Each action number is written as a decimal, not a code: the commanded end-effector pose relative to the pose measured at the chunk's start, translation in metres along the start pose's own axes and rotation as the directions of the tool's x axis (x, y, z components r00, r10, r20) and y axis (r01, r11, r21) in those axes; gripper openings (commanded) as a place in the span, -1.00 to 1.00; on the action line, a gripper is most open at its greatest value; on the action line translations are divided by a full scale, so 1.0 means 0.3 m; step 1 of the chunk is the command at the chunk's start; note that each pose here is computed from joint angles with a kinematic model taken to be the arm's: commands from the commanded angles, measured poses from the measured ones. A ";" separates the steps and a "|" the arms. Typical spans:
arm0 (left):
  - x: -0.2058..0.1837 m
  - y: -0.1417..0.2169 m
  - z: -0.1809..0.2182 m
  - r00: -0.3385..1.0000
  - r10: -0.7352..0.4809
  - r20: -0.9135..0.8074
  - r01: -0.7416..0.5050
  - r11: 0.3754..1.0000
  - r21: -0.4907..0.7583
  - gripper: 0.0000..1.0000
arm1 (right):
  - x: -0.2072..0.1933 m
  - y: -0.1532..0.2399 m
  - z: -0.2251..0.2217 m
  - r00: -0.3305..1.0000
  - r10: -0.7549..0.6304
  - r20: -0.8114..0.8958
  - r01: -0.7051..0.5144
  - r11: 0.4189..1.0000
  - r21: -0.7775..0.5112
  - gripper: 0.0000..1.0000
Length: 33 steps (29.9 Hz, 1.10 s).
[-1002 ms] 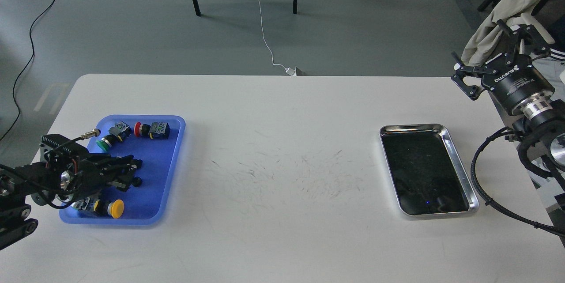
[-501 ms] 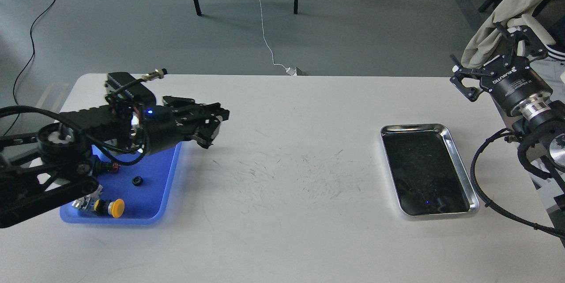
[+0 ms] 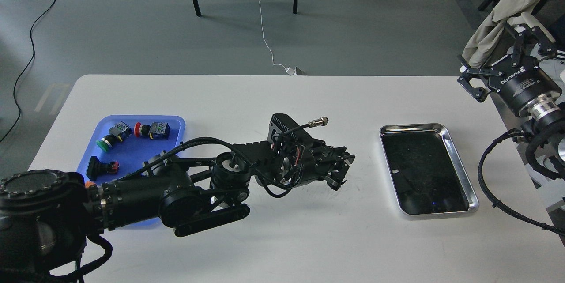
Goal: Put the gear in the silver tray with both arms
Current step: 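Carry the gear to the table middle and open the left gripper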
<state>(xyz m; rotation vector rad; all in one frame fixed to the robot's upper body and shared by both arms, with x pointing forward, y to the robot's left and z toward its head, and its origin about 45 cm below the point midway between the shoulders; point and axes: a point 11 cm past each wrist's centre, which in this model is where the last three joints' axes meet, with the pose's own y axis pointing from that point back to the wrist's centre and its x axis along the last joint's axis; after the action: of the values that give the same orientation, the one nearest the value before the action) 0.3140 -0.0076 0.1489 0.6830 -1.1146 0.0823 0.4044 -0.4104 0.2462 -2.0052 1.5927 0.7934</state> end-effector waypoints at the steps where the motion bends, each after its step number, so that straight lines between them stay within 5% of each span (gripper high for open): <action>1: -0.038 -0.019 -0.021 1.000 -0.016 -0.024 0.016 1.000 0.021 -0.88 | 0.003 0.002 0.000 1.000 0.003 -0.001 -0.003 1.000 -0.001 0.98; 22: -0.129 -0.008 -0.120 0.996 -0.038 -0.081 0.047 0.993 0.109 -0.79 | 0.009 0.006 0.006 1.000 0.008 0.000 -0.008 1.000 -0.005 0.98; 29: -0.180 -0.004 -0.110 0.992 -0.052 -0.116 0.065 0.992 0.112 -0.22 | 0.007 0.006 0.011 1.000 0.004 -0.001 -0.004 1.000 -0.010 0.98; 33: -0.208 -0.002 -0.102 0.988 -0.037 -0.148 0.054 0.992 0.112 0.43 | 0.009 0.006 0.014 1.000 0.006 -0.002 -0.006 1.000 -0.013 0.98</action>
<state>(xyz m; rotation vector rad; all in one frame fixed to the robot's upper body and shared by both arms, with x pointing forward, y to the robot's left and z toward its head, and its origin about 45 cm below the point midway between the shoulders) 0.3143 0.0244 0.0920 0.8028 -0.9756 0.1393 0.4024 -0.4096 0.2418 -2.0117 1.5978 0.8053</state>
